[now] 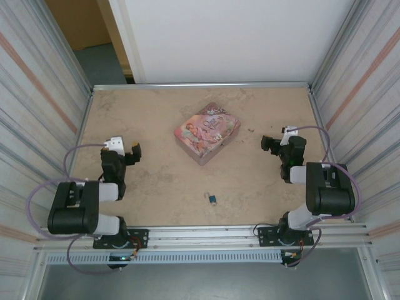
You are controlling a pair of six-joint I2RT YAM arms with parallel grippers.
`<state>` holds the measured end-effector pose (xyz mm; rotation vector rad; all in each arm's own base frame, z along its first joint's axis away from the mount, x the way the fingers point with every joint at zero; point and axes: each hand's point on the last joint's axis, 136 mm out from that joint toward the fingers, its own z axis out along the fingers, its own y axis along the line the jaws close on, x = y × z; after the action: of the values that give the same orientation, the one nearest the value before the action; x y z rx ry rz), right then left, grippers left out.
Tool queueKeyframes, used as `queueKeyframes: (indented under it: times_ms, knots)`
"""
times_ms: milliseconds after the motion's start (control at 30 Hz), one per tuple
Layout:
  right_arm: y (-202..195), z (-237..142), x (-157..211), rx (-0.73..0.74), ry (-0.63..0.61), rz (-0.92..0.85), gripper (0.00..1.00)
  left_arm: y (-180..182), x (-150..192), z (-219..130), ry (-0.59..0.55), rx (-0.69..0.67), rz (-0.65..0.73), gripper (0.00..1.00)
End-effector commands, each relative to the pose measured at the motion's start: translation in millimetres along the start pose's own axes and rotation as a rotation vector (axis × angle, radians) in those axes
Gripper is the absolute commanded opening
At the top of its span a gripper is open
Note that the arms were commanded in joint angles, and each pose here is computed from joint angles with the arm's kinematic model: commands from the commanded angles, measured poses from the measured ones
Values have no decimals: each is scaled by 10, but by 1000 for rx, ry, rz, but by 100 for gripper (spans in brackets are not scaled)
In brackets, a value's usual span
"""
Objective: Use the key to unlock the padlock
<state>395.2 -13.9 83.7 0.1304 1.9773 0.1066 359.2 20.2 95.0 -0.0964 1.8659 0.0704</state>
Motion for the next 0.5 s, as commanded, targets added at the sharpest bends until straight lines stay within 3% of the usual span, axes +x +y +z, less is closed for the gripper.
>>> queueKeyframes:
  times_ms: [0,233,467]
  knots:
    - [-15,5,26,11,9,-28,99,-78,-126,62,-91,51,14,99]
    - [-15,7,29,11,10,-28,99,-236,-69,319,88,103,62,99]
    - [-10,4,26,20,7,-37,99,-263,-68,319,85,99,81,99]
